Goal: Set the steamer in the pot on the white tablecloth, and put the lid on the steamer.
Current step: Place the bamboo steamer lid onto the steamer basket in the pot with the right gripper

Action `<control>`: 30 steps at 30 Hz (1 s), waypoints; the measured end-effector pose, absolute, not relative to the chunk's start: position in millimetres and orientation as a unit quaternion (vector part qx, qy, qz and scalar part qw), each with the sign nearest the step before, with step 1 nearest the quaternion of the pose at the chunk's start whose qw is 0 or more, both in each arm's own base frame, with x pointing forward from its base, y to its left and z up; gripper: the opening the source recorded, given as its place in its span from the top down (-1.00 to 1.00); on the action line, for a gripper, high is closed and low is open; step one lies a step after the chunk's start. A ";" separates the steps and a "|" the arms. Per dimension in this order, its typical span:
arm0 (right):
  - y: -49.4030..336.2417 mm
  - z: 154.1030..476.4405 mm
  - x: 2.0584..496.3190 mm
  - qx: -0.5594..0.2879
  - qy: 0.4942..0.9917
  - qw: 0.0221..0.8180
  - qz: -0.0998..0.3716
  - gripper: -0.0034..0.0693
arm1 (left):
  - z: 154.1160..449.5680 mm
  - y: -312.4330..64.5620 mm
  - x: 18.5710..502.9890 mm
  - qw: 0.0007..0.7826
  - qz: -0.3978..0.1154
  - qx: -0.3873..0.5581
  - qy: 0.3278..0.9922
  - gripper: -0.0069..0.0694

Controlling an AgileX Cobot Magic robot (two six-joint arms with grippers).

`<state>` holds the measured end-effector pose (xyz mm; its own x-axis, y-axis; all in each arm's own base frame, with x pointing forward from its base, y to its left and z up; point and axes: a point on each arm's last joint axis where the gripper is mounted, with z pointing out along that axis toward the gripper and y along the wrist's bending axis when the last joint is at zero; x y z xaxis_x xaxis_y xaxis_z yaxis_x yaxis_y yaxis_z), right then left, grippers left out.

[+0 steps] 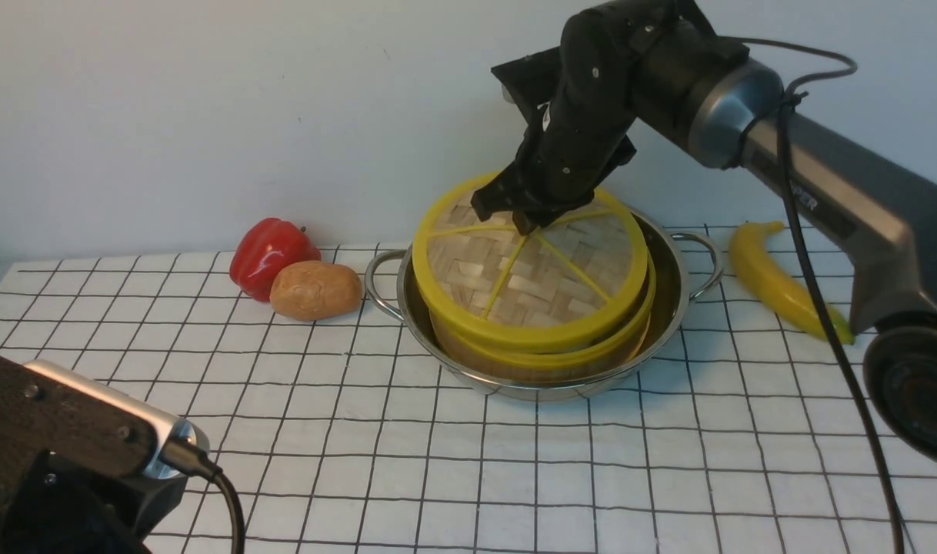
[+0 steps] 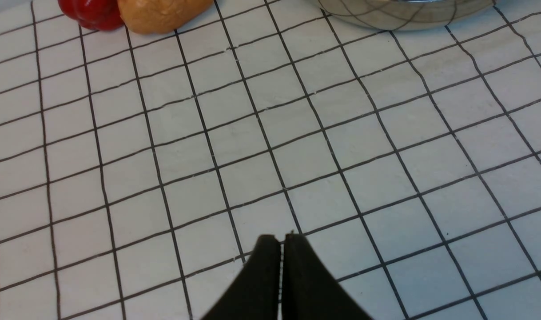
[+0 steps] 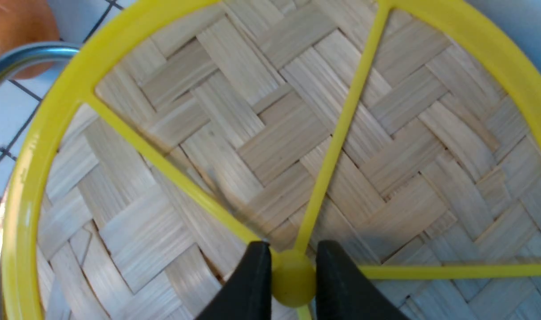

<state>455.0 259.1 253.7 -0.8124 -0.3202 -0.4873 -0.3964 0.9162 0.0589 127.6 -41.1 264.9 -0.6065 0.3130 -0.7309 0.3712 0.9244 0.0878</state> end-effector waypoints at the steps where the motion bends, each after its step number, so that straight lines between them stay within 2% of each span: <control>1: 259.1 253.7 455.0 -0.189 0.949 0.241 0.079 0.52 | 264.9 -41.1 127.6 0.400 -0.036 0.191 0.896 0.82; 14: 259.0 254.4 454.9 -0.183 0.950 0.241 0.080 0.52 | 264.9 -41.1 127.6 0.400 -0.036 0.191 0.896 0.82; 30: 253.9 281.2 448.7 -0.171 0.945 0.265 0.084 0.52 | 264.9 -41.1 127.6 0.400 -0.036 0.191 0.896 0.82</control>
